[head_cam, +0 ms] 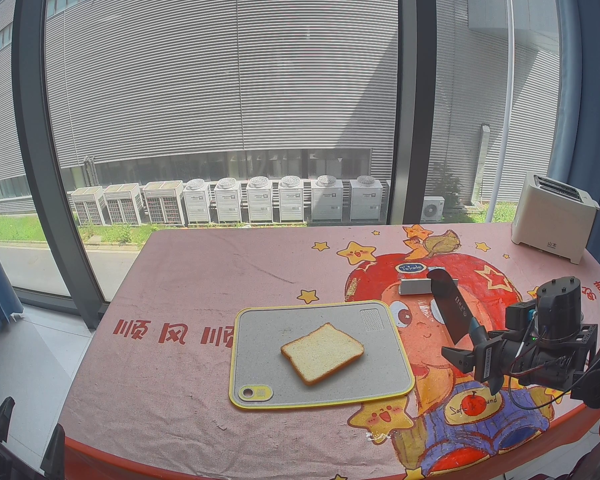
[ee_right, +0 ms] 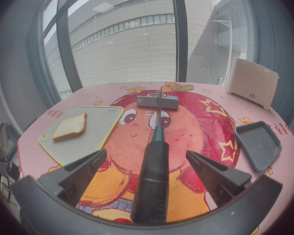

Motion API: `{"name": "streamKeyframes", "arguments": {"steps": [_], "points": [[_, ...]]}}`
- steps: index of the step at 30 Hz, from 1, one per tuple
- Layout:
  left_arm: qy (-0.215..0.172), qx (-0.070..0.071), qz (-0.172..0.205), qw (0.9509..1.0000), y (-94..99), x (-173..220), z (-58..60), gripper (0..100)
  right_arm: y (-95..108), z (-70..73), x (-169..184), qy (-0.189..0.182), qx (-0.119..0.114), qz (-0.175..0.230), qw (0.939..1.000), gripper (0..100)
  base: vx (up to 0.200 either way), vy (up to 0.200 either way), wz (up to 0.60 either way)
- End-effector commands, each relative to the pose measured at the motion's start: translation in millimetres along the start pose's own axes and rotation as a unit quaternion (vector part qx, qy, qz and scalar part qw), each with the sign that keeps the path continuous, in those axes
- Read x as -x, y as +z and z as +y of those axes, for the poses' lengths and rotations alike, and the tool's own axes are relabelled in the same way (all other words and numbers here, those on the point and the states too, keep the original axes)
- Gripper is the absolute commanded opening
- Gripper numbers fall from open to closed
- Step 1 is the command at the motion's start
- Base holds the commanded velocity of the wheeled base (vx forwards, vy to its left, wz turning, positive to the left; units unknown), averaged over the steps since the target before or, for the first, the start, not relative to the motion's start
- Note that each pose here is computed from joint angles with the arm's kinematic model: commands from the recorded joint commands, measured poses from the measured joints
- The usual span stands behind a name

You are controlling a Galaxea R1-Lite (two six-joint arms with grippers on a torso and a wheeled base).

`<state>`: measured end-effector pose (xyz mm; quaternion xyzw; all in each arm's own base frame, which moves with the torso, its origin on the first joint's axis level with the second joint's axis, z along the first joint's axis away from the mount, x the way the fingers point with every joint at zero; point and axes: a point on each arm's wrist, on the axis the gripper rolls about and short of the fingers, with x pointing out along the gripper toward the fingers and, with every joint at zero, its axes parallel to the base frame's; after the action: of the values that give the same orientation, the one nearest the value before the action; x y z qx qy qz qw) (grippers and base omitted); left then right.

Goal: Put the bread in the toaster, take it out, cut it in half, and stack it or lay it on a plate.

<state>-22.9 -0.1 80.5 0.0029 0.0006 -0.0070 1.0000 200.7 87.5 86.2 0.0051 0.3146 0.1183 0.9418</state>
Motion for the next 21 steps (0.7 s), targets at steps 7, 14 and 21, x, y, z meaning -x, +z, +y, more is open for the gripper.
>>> {"name": "streamKeyframes", "arguments": {"steps": [7,14,21], "points": [[0.000,0.000,0.001,1.0000,-5.3,-0.1,0.0,100,-2.4,-0.4,0.9,-0.001,0.000,0.004,1.0000,0,0.000,0.000,0.00],[0.000,0.001,0.001,1.0000,-5.3,-0.1,0.0,100,-1.1,-0.1,3.1,0.001,0.001,-0.001,1.0000,0,0.000,0.000,0.00],[0.000,0.001,0.001,1.0000,-5.3,-0.1,0.0,100,1.8,0.5,2.9,0.002,0.000,-0.007,1.0000,0,0.000,0.000,0.00]]}}
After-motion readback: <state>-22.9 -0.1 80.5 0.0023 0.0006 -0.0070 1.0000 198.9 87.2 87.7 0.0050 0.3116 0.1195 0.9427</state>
